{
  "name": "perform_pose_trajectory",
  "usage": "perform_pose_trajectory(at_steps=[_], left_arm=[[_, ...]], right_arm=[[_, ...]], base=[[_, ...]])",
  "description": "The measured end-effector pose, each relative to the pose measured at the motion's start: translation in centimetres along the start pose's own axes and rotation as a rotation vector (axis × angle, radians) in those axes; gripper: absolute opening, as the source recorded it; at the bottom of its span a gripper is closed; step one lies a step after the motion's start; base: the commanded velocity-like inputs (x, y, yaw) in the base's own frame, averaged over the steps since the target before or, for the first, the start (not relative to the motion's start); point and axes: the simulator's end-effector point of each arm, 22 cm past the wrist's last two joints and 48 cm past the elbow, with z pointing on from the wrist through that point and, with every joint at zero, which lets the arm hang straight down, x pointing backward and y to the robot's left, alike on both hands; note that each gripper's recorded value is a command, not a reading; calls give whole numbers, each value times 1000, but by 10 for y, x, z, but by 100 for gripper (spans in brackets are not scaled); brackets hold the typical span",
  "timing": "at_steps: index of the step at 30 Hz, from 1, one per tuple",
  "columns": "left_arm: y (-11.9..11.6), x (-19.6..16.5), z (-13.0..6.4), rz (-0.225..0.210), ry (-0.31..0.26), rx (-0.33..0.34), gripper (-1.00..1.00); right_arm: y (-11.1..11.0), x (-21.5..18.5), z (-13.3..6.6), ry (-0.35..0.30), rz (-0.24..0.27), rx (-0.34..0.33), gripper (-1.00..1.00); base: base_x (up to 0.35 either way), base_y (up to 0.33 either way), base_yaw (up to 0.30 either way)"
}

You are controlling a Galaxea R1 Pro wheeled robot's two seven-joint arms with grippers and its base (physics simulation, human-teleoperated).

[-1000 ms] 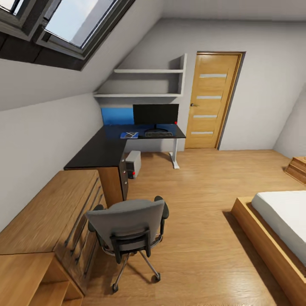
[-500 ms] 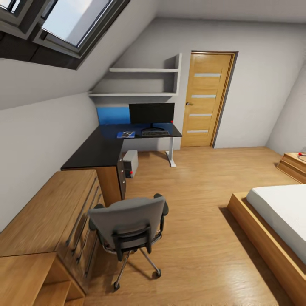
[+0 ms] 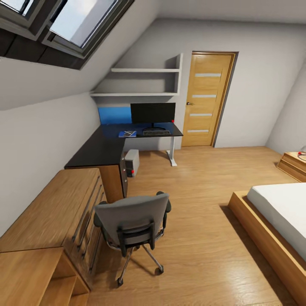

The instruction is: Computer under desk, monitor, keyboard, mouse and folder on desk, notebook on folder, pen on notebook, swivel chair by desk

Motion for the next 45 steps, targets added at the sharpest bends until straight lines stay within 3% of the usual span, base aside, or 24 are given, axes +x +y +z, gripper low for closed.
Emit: perform_pose_trajectory(at_steps=[45], left_arm=[[-2, 0, 0, 1, 1, 4, 100]], right_arm=[[0, 0, 0, 1, -5, -6, 100]], base=[[-1, 57, 0]])
